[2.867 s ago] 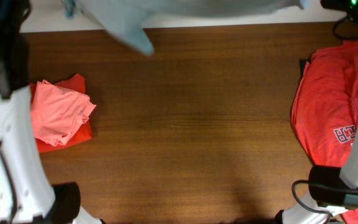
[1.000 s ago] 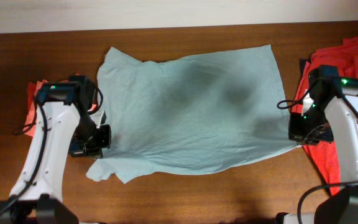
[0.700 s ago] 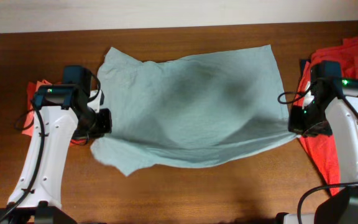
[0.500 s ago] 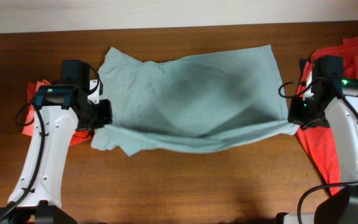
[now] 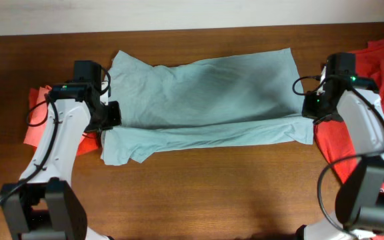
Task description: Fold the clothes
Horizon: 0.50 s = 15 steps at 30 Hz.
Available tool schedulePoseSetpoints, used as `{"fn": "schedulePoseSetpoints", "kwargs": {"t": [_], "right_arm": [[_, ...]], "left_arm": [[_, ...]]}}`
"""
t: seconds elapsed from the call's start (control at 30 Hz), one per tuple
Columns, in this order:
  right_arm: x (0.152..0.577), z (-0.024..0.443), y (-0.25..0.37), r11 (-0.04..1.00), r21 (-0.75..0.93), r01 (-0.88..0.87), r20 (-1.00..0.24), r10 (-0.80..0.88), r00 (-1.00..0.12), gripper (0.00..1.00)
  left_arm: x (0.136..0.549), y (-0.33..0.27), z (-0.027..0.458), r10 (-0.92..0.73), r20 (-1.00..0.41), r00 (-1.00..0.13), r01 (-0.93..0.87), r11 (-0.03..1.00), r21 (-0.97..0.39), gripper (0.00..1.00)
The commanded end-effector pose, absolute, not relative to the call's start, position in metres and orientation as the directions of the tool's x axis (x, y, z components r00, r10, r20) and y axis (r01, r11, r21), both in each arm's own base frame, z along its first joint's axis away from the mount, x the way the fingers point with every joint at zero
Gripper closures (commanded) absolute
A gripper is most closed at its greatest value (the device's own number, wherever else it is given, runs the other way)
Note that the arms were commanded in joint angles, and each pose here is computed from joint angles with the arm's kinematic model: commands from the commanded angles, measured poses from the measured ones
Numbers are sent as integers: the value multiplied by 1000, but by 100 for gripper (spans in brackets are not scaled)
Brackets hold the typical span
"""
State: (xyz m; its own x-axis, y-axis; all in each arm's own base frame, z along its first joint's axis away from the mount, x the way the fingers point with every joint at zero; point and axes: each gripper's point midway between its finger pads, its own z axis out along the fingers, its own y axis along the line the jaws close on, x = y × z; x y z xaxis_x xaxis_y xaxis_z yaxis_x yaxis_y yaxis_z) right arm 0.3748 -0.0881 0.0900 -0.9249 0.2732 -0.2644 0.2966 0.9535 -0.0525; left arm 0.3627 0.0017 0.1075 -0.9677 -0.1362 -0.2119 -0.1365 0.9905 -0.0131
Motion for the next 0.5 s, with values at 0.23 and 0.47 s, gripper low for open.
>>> {"fn": "schedulePoseSetpoints", "kwargs": {"t": [0.23, 0.47], "right_arm": [[398, 57, -94, 966, -67, 249, -274, 222, -936, 96], [418, 63, -97, 966, -61, 253, -354, 216, -910, 96]], "left_arm": [[394, 17, 95, -188, -297, -936, -208, 977, 36, 100], [406, 17, 80, -191, -305, -933, -211, 977, 33, 100]]}}
